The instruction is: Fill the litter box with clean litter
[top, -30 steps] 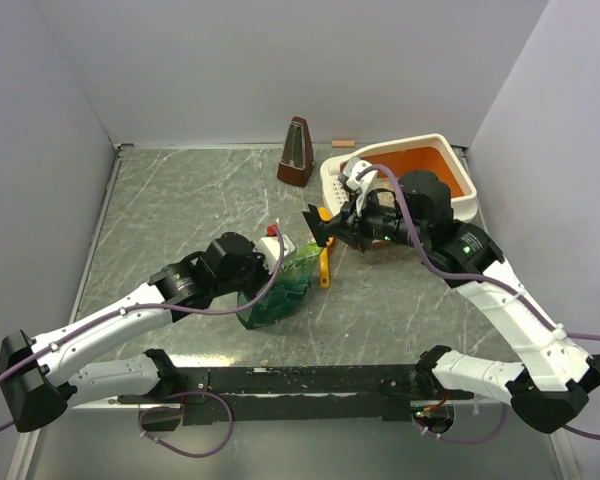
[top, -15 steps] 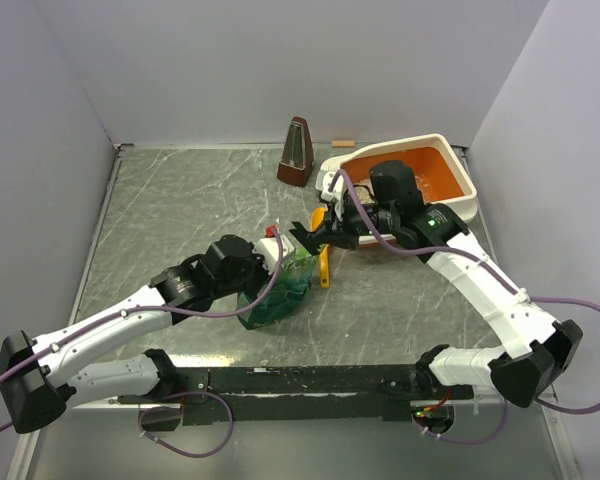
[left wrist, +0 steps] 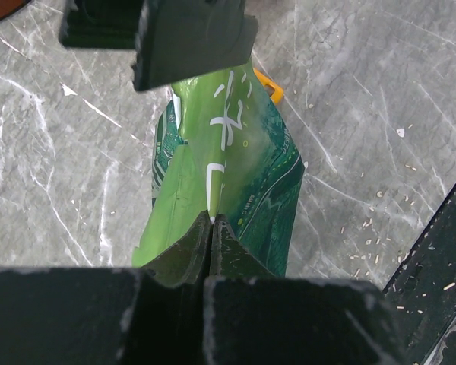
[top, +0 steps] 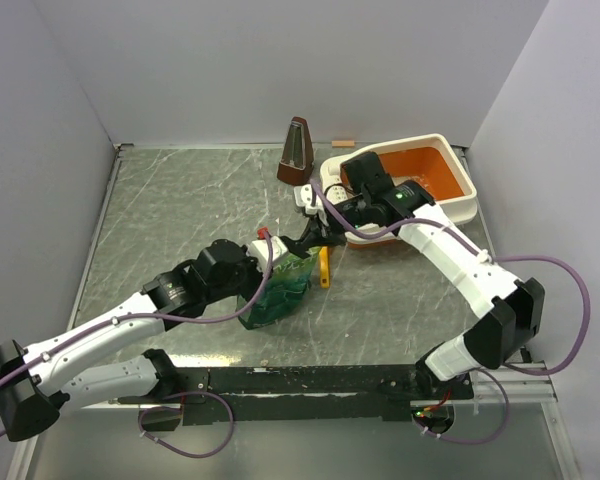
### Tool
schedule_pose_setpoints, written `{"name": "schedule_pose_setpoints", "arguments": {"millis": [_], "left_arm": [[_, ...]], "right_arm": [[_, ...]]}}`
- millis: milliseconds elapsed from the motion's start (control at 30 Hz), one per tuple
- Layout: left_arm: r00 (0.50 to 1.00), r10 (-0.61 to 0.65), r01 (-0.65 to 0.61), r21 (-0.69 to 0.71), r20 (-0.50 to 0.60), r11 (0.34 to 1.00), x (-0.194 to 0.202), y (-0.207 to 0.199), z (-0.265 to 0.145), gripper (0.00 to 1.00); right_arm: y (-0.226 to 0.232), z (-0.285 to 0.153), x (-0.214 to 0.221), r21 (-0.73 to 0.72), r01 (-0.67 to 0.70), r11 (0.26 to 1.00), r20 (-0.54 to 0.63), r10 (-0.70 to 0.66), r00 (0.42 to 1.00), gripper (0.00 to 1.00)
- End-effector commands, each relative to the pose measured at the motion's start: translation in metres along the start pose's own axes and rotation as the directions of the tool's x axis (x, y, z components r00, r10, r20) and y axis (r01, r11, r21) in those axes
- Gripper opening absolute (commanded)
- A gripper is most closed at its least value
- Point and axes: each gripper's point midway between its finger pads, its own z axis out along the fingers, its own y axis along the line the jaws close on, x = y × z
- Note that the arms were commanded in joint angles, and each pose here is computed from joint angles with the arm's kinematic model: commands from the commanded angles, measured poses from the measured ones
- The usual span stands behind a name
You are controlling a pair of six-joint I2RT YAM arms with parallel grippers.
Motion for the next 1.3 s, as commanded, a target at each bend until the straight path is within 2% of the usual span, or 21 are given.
{"name": "schedule_pose_setpoints", "arguments": {"millis": [0, 400, 733, 1000, 1167, 1267], "left_arm": [[0.999, -0.019, 0.02, 0.02, -0.039, 1.0, 0.014, -0.005, -0.005, 0.01], [0.999, -0.04, 0.039, -0.042, -0.019, 0.998, 0.01, 0.004, -0.009, 0.01], [0.999, -0.048, 0.047, -0.043, -0.014, 0.998, 0.008, 0.005, -0.01, 0.01], [0.999, -0.051, 0.05, -0.074, -0.009, 0.996, 0.009, 0.01, -0.011, 0.01], [0.999, -0.051, 0.049, -0.091, -0.014, 0.995, 0.01, 0.013, -0.01, 0.01], [0.999, -0.051, 0.05, -0.101, -0.014, 0.994, 0.01, 0.015, -0.011, 0.01]], "right_arm": [[-0.001, -0.005, -0.022, -0.054, 0.138, 0.989, 0.066, -0.134, 0.989, 0.0], [-0.006, 0.005, 0.024, -0.067, 0.088, 0.994, -0.083, -0.094, 0.992, 0.0], [-0.009, 0.004, 0.058, -0.028, 0.058, 0.998, -0.274, -0.064, 0.96, 0.0], [0.008, 0.026, 0.069, -0.127, 0.037, 0.991, -0.296, -0.074, 0.952, 0.0], [0.023, 0.032, 0.072, -0.168, 0.063, 0.984, -0.269, -0.107, 0.957, 0.0], [0.029, 0.041, 0.082, -0.193, 0.056, 0.98, -0.316, -0.116, 0.942, 0.0]]}}
